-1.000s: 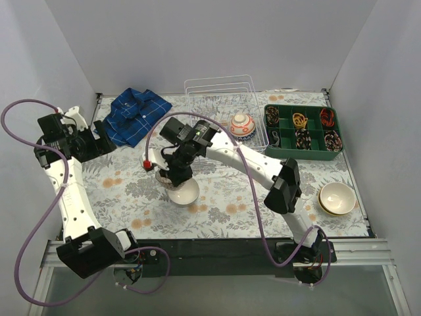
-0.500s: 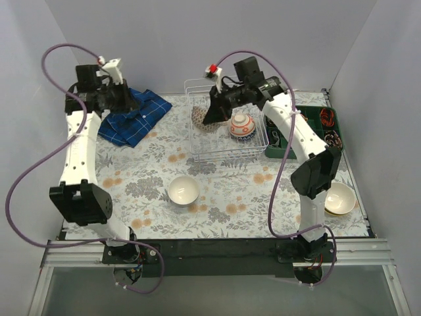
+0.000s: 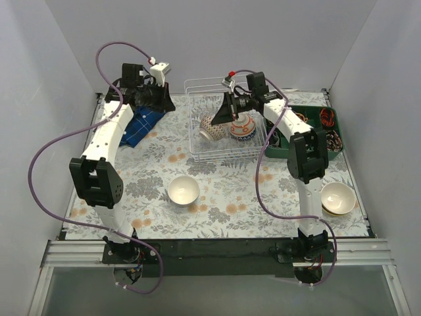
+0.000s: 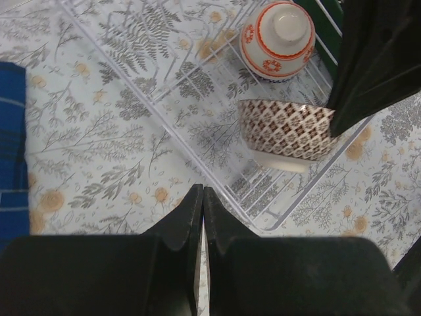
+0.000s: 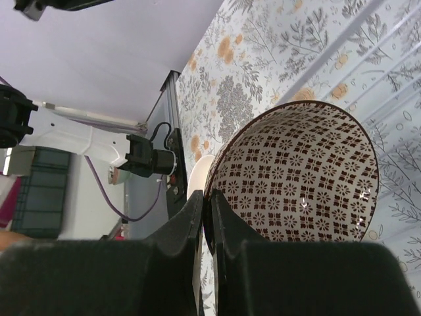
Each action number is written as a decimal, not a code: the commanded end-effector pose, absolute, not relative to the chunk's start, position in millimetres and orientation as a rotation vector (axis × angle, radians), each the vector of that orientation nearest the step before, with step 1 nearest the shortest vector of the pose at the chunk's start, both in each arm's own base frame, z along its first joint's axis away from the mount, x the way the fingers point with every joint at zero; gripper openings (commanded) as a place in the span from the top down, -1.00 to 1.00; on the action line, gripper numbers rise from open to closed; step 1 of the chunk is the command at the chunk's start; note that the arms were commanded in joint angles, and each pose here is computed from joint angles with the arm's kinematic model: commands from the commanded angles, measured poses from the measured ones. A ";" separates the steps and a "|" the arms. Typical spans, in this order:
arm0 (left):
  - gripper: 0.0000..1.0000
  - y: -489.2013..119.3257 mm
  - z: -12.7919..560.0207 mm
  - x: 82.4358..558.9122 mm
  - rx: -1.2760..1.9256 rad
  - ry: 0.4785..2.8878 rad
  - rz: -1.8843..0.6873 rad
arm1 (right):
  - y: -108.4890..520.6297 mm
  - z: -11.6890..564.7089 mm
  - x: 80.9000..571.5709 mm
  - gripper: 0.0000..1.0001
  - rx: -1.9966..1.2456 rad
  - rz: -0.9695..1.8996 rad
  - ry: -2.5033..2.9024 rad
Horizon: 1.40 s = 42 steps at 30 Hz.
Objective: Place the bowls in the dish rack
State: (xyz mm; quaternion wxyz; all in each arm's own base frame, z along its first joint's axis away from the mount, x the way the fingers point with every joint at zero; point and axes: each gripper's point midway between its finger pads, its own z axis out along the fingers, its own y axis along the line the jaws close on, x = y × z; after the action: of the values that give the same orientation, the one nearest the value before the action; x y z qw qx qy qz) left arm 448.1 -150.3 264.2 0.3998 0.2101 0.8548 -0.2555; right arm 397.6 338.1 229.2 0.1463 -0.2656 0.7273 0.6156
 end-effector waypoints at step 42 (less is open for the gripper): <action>1.00 -240.7 170.5 433.2 1.049 2.126 -0.454 | 370.0 143.1 443.9 0.97 -0.117 1.900 2.274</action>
State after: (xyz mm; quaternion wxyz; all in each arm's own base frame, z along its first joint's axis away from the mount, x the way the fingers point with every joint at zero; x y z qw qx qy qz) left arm 439.6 -242.6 168.8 0.3681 0.3867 0.8239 -0.1900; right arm 443.0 371.9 153.3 0.0826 -0.0344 0.7663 0.6362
